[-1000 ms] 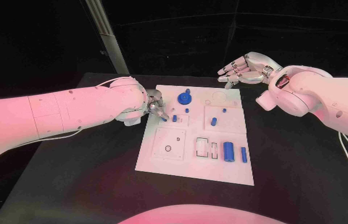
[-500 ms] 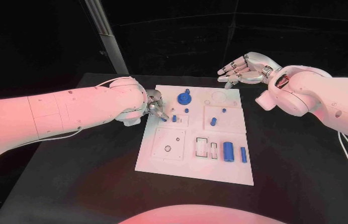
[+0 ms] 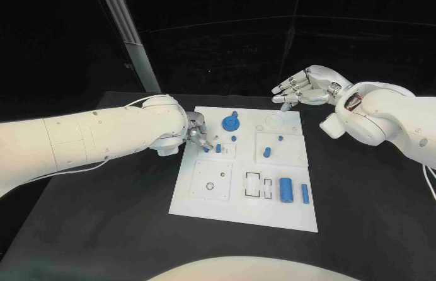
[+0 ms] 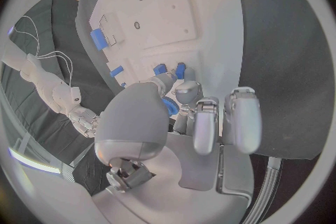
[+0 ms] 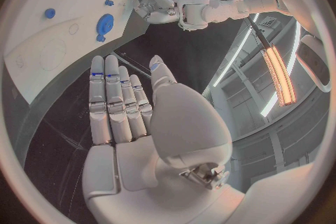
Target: Assemble the parts on the task board
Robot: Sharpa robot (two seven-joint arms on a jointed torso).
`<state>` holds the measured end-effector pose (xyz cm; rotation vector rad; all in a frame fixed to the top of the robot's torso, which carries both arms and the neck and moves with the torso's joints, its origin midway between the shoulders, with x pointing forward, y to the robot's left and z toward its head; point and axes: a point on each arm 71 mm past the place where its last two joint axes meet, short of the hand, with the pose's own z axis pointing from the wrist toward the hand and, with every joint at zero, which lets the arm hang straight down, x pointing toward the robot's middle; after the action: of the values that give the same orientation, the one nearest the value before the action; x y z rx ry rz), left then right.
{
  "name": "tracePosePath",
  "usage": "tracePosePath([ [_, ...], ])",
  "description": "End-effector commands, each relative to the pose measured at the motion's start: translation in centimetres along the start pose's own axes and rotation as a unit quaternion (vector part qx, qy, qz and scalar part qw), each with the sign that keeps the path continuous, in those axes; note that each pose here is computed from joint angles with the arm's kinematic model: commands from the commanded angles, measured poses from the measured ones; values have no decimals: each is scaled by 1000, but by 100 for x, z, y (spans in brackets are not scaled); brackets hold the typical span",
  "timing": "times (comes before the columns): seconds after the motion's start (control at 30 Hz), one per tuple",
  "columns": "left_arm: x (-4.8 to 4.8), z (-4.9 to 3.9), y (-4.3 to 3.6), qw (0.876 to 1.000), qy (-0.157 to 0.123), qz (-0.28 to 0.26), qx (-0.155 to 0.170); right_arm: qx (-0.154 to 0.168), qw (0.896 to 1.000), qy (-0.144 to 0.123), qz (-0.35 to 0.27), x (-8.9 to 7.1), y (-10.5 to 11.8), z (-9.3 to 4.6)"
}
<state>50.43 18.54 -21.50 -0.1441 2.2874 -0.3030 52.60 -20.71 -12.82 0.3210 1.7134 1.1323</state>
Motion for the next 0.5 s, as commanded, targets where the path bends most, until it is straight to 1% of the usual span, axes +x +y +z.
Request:
tracePosePath([
  [0.03,62,22,30,1000,22,15,-13,-6,1000,3,0,2,20,1],
  [0.27,86,23,18,999,29,21,-12,-5,1000,4,0,2,19,0],
  [0.5,77,23,39,999,25,18,-15,-5,1000,3,0,-1,17,-3],
])
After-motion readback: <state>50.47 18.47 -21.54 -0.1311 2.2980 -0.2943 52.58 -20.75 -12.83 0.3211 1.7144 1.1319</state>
